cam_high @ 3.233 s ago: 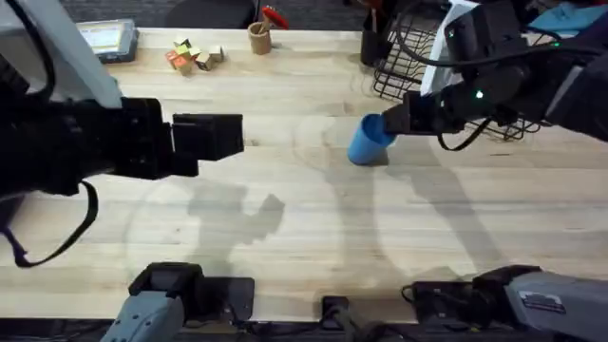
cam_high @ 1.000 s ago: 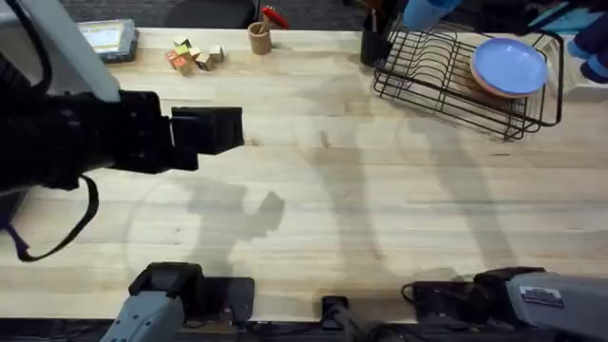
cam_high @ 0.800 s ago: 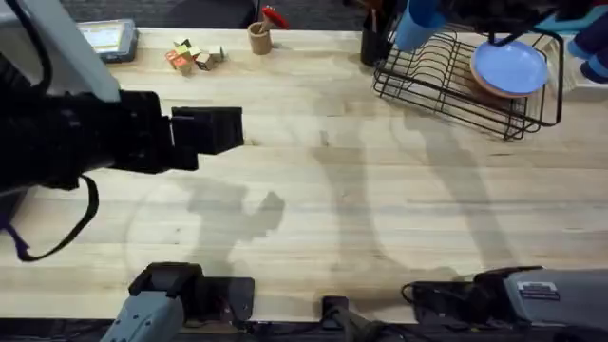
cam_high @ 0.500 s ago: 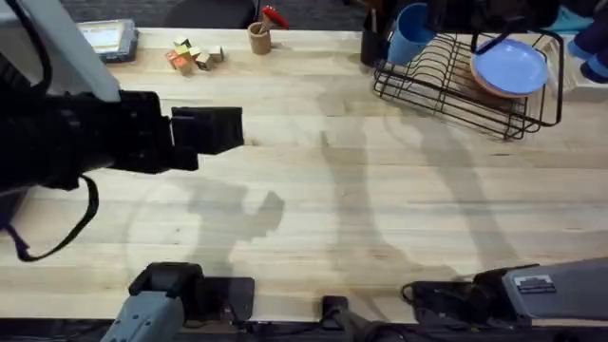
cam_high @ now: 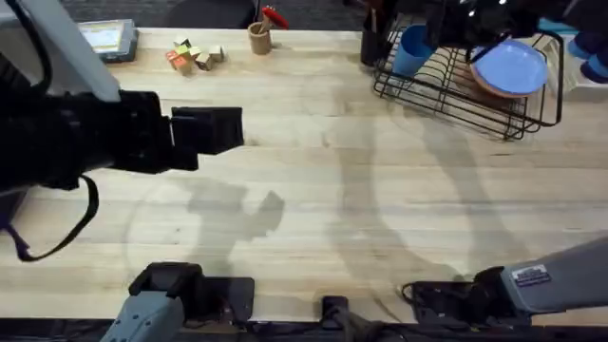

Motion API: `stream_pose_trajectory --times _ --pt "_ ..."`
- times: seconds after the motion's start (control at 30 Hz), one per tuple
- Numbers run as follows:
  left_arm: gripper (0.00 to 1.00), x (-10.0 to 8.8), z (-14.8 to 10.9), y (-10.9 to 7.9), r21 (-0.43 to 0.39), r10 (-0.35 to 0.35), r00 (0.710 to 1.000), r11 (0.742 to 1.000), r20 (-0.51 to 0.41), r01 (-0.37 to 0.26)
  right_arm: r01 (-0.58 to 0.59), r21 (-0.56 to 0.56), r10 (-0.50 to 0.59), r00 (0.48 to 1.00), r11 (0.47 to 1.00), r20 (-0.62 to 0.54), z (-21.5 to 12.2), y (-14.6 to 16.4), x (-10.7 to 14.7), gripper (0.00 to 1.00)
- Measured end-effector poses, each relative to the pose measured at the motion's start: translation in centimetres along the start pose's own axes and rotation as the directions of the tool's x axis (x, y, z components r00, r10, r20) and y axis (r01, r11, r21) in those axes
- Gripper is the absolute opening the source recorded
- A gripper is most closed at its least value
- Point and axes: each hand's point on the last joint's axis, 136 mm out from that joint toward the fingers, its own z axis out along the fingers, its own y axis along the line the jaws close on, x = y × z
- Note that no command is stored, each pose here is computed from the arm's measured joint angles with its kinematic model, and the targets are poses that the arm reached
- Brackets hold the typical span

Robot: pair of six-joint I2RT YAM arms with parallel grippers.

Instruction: Pick up the cup on the table and put them onto the rack.

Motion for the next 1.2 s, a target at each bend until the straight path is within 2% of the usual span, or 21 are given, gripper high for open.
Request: stream_pose_trajectory --times 0.37,0.8,1.1,1.2 --pt "0.993 0.0 0.0 0.0 0.000 0.000 1.000 1.000 0.000 0.000 0.003 0.013 -0.002 0.996 1.000 -0.085 3.3 -0.1 2.3 0.030" --pt "0.993 0.0 0.0 0.0 0.000 0.000 1.000 1.000 0.000 0.000 -0.017 -0.054 0.011 0.993 0.998 -0.116 4.4 1.1 2.9 0.031" --pt "0.993 0.0 0.0 0.0 0.000 0.000 1.000 1.000 0.000 0.000 -0.023 -0.050 0.016 0.990 0.998 -0.141 4.9 1.1 3.5 0.187" --pt "0.993 0.0 0.0 0.0 0.000 0.000 1.000 1.000 0.000 0.000 -0.023 -0.051 0.016 0.989 0.998 -0.147 5.0 1.1 3.7 0.210"
